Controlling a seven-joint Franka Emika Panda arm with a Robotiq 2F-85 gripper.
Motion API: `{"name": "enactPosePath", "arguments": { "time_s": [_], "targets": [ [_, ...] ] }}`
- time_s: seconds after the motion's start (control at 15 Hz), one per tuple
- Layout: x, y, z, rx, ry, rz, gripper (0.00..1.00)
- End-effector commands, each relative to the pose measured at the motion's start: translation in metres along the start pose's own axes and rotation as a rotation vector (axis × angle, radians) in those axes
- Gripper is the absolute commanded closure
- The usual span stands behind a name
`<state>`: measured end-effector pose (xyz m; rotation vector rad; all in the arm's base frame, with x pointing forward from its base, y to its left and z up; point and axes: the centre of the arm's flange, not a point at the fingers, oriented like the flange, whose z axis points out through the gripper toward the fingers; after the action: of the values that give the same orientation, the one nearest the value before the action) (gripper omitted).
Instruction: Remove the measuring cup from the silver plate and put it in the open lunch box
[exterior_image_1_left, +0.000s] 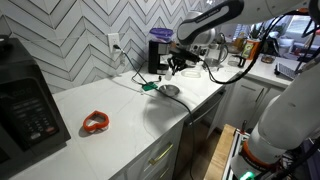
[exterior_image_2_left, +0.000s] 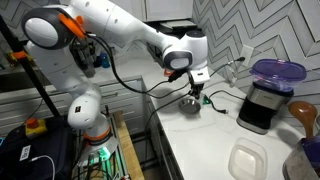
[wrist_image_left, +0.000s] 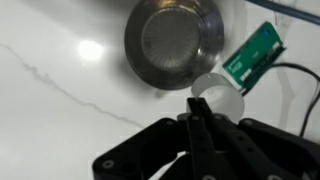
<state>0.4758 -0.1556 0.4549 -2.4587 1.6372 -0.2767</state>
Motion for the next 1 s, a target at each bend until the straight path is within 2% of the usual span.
{"name": "enactPosePath", "arguments": {
  "time_s": [0.0, 0.13, 0.27, 0.33, 0.47, 0.6, 0.67, 0.8, 0.93],
  "targets": [
    [0.029, 0.058, -0.079, 0.109, 0.094, 0.147, 0.99],
    [0.051, 0.095, -0.116, 0.152, 0.163, 0.233, 0.99],
    [0.062, 0.115, -0.132, 0.201, 0.226, 0.326, 0.99],
    [0.065, 0.096, -0.124, 0.175, 0.178, 0.250, 0.99],
    [0.068, 0.105, -0.136, 0.189, 0.196, 0.260, 0.97],
    [0.065, 0.098, -0.130, 0.180, 0.188, 0.246, 0.99],
    [0.074, 0.093, -0.122, 0.187, 0.239, 0.299, 0.99],
    [0.118, 0.101, -0.114, 0.195, 0.342, 0.389, 0.99],
    [0.151, 0.116, -0.088, 0.129, 0.404, 0.441, 0.99]
  ]
}}
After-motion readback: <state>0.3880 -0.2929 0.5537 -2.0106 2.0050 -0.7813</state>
